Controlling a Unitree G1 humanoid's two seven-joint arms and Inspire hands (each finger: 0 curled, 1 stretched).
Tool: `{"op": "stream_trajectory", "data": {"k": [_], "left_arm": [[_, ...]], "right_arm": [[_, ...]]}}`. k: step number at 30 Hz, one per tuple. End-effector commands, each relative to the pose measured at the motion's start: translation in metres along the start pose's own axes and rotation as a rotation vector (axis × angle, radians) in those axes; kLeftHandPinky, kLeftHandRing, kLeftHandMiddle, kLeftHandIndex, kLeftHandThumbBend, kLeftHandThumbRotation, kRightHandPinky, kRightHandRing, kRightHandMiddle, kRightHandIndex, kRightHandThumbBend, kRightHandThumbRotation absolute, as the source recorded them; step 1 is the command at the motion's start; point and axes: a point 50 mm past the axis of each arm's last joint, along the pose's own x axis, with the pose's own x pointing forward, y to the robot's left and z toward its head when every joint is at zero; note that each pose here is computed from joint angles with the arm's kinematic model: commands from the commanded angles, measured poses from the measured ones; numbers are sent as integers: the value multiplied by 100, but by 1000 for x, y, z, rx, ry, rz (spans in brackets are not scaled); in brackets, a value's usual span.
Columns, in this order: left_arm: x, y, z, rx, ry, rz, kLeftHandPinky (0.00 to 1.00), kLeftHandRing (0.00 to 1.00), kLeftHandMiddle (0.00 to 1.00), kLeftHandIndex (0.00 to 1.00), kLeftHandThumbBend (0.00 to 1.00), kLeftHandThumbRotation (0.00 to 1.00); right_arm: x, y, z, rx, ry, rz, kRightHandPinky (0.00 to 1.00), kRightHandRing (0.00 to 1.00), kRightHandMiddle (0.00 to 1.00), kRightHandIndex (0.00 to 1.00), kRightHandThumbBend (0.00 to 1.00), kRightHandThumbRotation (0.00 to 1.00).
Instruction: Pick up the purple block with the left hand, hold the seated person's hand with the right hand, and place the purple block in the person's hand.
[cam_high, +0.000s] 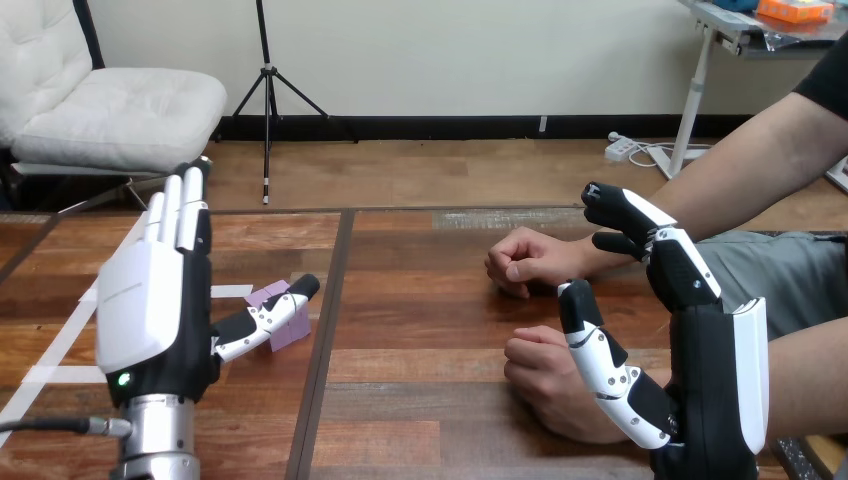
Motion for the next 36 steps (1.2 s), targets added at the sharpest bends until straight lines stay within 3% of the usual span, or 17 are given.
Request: {"op": "stream_trajectory", "data": {"k": [1, 18, 27, 36], "left_arm": [[21, 5, 2, 18, -48, 37, 83, 95, 97, 97, 80, 52], [27, -4, -4, -14, -37, -27, 84, 94, 97, 96, 81, 54], [30, -8, -7, -64, -19, -94, 87, 95, 98, 97, 83, 57], [33, -12, -9, -53, -6, -153, 88, 95, 98, 97, 87, 62]], "right_arm": [[14, 1, 4, 17, -71, -21, 71, 77, 79, 77, 38, 48], [13, 0, 3, 10, -68, -19, 71, 76, 78, 77, 38, 48], [13, 0, 3, 14, -67, -19, 71, 77, 78, 77, 38, 47], [13, 0, 2, 13, -64, -17, 72, 77, 78, 77, 38, 46]]}}
